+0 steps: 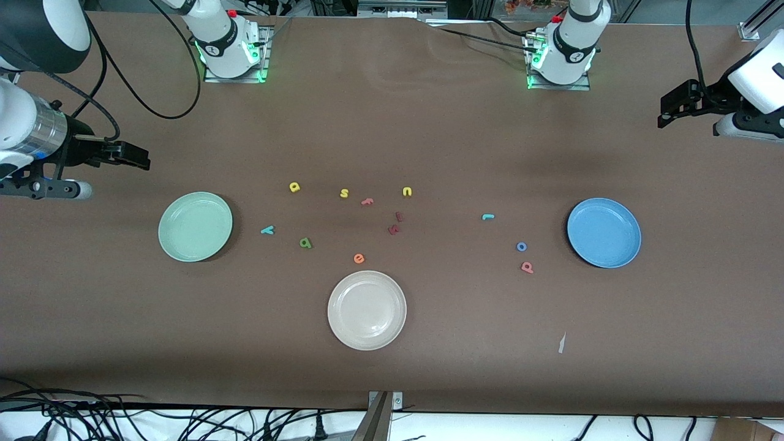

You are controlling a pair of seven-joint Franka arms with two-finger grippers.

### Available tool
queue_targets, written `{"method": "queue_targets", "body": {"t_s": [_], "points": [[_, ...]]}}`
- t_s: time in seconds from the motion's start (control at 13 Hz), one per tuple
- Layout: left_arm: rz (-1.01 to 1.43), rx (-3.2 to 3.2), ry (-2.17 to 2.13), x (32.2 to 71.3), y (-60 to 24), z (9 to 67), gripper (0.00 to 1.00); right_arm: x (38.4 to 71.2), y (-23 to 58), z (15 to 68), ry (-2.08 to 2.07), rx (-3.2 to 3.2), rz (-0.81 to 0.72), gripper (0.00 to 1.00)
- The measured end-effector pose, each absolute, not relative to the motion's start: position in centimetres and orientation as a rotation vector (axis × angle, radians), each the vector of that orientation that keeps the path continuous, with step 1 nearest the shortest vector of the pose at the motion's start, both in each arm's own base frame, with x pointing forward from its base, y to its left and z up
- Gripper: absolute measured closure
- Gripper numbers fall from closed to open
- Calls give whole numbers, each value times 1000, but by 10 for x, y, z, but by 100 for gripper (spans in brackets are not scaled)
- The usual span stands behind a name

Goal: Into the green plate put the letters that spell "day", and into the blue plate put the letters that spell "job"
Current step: 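Grasp the yellow d and blue o with the right and left grippers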

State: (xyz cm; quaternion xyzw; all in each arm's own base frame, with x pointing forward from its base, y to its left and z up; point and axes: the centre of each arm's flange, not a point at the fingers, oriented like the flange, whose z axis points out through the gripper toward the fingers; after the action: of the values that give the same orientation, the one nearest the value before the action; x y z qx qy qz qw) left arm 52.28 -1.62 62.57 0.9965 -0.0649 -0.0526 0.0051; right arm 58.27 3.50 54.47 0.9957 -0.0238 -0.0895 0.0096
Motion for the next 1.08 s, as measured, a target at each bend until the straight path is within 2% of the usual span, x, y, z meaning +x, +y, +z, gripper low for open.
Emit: {"method": "queue_targets", "body": {"t_s": [0.15, 0.38, 0.69, 0.92, 1.08], "points": [[-165, 3120, -209, 523, -18, 626, 0, 586, 36, 534, -73, 3103, -312, 0], [-164, 3120, -218, 523, -21, 626, 0, 601, 42, 484, -66, 3087, -432, 0], [-166, 3120, -218, 523, -21, 626, 0, 606, 76, 467, -49, 3091, -410, 0], [-231, 3113, -211, 530, -19, 606, 0, 593, 133, 440, -77, 3088, -386, 0], [-324, 3098, -209, 547, -18, 565, 0, 576, 159, 417, -57, 3092, -369, 0]]}}
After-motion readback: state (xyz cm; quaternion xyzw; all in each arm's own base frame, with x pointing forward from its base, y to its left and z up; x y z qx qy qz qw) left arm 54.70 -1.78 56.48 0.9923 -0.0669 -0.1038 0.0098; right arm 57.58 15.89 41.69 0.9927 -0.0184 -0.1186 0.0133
